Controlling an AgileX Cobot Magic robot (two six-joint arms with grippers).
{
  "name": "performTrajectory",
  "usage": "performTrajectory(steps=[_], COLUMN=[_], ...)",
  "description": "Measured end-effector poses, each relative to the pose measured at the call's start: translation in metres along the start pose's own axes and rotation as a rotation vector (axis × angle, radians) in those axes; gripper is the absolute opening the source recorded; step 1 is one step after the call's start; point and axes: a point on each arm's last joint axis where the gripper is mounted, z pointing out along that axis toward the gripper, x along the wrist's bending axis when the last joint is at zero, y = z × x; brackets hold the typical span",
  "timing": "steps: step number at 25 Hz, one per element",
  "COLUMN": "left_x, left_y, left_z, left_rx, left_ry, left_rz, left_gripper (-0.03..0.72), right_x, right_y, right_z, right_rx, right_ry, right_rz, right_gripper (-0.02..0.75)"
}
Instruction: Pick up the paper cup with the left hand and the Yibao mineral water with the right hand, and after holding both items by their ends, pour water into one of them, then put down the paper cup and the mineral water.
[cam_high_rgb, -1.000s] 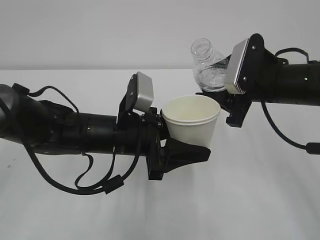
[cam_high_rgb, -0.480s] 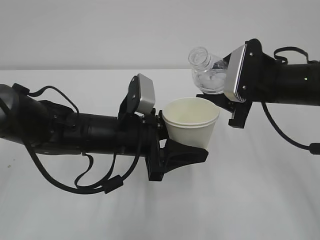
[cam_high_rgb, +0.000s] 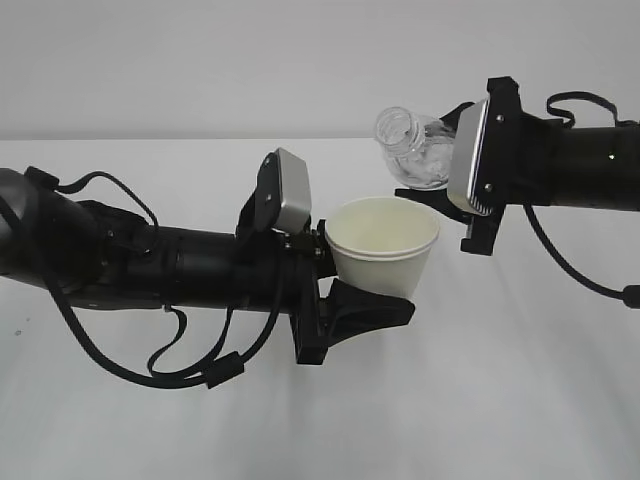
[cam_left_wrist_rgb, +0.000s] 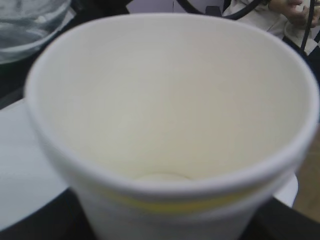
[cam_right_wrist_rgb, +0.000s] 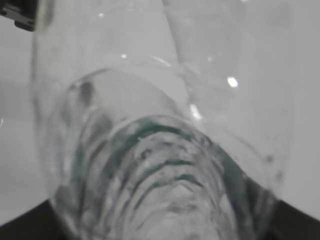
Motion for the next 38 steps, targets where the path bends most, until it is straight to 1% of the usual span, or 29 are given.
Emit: performTrajectory(steps=[12, 38], left_x=[0.0007, 0.0007], left_y=[-0.0011, -0.0011], left_z=[0.0, 0.0], left_rx=[0.012, 0.012], left_ry=[0.008, 0.008], left_rz=[0.004, 0.004], left_gripper=[0.435, 0.433], right_x=[-0.0027, -0.003], right_y=[-0.0014, -0.002], right_z=[0.0, 0.0], right_rx=[0.017, 0.027], right_ry=[-0.029, -0.029], right_rz=[-0.075, -0.268], right_gripper=[0.462, 0.462])
